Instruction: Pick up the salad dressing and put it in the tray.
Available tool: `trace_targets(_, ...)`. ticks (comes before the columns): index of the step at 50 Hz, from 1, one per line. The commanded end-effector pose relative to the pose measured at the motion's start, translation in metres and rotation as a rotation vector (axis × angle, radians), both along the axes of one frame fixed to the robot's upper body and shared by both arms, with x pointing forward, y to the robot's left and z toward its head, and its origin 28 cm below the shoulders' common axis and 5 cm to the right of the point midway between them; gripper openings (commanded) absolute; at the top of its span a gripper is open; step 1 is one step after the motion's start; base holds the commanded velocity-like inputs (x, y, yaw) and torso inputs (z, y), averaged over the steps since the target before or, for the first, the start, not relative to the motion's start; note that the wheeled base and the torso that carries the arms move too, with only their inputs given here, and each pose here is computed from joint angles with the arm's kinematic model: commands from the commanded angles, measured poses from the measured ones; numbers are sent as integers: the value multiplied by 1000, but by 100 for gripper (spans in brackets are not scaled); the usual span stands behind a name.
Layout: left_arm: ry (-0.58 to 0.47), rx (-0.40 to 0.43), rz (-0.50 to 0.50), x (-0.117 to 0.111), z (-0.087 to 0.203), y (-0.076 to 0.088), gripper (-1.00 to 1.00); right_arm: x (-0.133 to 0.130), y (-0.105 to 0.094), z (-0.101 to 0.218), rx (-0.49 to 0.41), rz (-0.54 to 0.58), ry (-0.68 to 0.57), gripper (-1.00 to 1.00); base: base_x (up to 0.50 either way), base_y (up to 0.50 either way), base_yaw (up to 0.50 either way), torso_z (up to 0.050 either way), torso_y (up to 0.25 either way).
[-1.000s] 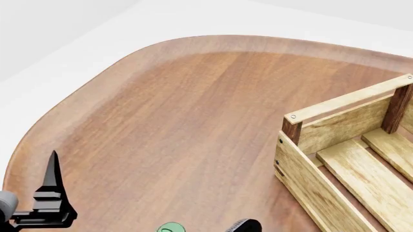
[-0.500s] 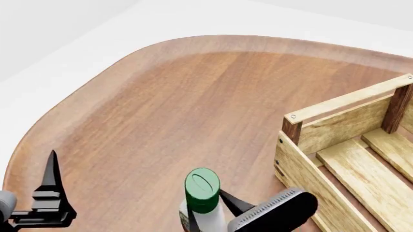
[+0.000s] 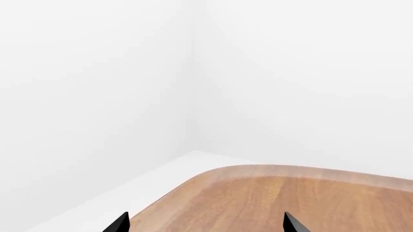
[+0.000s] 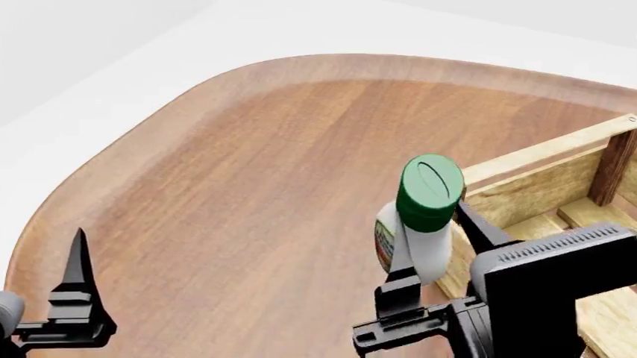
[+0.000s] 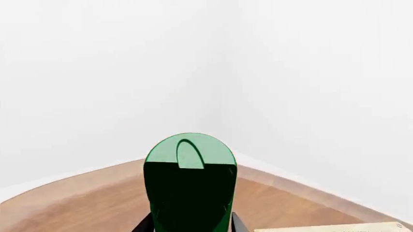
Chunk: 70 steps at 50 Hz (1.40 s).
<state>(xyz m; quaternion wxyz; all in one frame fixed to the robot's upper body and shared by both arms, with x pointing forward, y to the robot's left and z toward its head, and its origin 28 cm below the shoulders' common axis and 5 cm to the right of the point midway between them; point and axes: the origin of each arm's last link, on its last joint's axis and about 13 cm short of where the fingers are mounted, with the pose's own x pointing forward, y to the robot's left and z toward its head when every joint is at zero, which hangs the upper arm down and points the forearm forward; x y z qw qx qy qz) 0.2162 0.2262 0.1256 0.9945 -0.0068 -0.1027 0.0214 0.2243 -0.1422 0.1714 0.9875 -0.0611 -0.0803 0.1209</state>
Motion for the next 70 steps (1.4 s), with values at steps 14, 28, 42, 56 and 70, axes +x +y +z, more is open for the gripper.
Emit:
trace_targets(14, 2, -6, 7, 0, -2, 1, 100, 17, -51, 45, -32, -394, -85, -100, 0, 0, 0, 0, 0)
trace_targets(28, 2, -5, 10, 0, -2, 1, 100, 30, -80, 38, -42, -574, -44, -100, 0, 0, 0, 0, 1)
trace_targets(42, -2, -4, 13, 0, -2, 1, 100, 55, -106, 27, -21, -699, 24, -100, 0, 0, 0, 0, 1)
trace_targets(56, -5, -3, 16, 0, -2, 2, 100, 75, -126, 4, -26, -799, 91, -100, 0, 0, 0, 0, 1)
trace_targets(70, -5, 0, 16, 0, -2, 1, 100, 88, -140, -22, -13, -871, 180, -100, 0, 0, 0, 0, 0)
